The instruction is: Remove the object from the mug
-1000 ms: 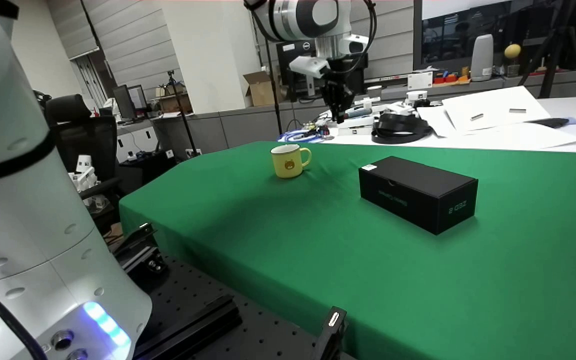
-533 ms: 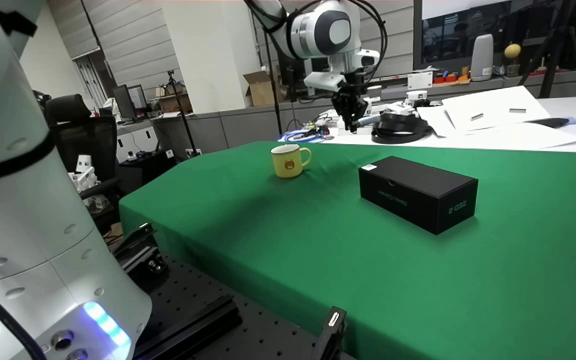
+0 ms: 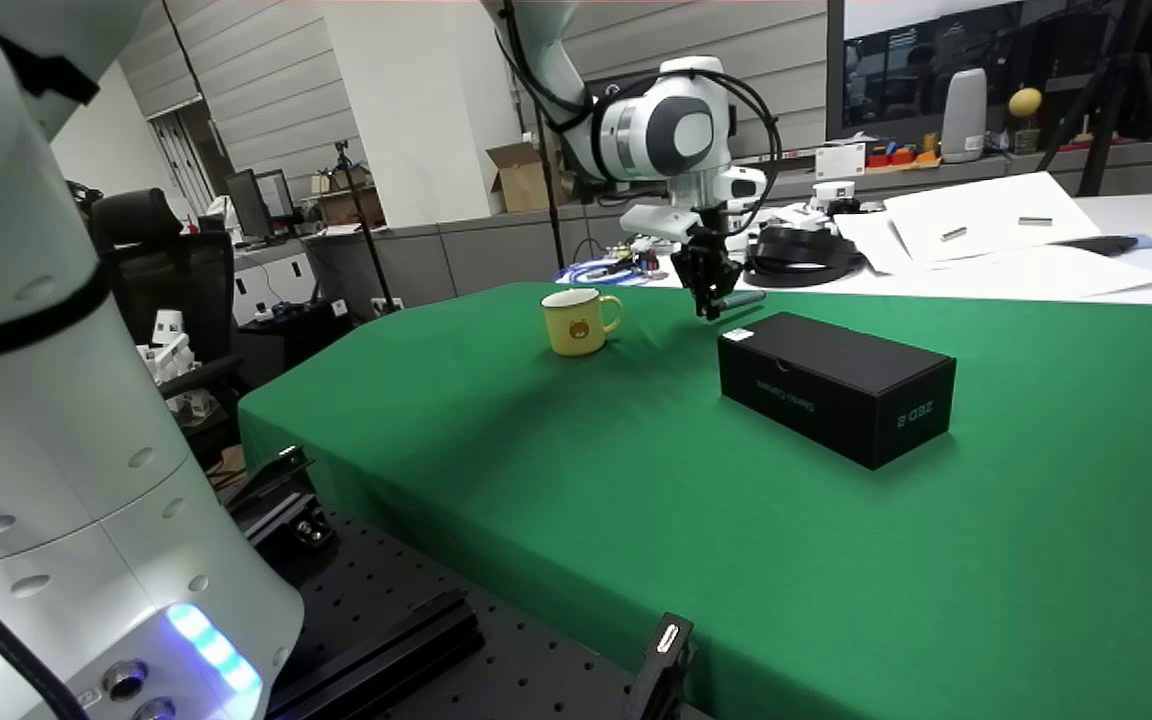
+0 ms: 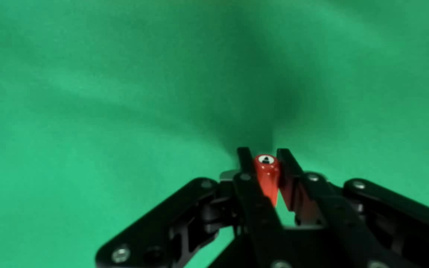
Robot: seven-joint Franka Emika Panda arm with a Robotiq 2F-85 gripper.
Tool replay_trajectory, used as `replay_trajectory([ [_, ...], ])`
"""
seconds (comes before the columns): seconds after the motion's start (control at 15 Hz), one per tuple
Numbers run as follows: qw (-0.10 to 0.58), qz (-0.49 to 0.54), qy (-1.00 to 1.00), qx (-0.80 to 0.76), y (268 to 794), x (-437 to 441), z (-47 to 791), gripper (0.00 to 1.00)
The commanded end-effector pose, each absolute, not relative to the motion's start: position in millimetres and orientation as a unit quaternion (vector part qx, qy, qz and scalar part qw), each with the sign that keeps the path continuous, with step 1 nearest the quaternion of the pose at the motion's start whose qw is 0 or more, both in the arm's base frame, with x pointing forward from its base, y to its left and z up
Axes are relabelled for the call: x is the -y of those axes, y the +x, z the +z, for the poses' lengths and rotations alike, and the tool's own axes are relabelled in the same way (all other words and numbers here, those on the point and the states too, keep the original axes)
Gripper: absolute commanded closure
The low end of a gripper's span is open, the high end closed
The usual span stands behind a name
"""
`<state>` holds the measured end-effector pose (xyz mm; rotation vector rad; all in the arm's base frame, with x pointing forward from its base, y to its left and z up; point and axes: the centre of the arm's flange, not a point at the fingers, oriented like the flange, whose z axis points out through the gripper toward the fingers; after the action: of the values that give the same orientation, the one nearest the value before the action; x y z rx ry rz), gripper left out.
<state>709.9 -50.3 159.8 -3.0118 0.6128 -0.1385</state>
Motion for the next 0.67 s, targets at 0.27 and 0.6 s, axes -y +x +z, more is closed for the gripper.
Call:
replay_trajectory([
  [0.27, 0.030, -0.067, -0.977, -0.198, 732, 47, 200, 0.27],
  [0.6, 0.062, -0.100, -0.977, -0.179, 725, 46, 280, 0.00],
])
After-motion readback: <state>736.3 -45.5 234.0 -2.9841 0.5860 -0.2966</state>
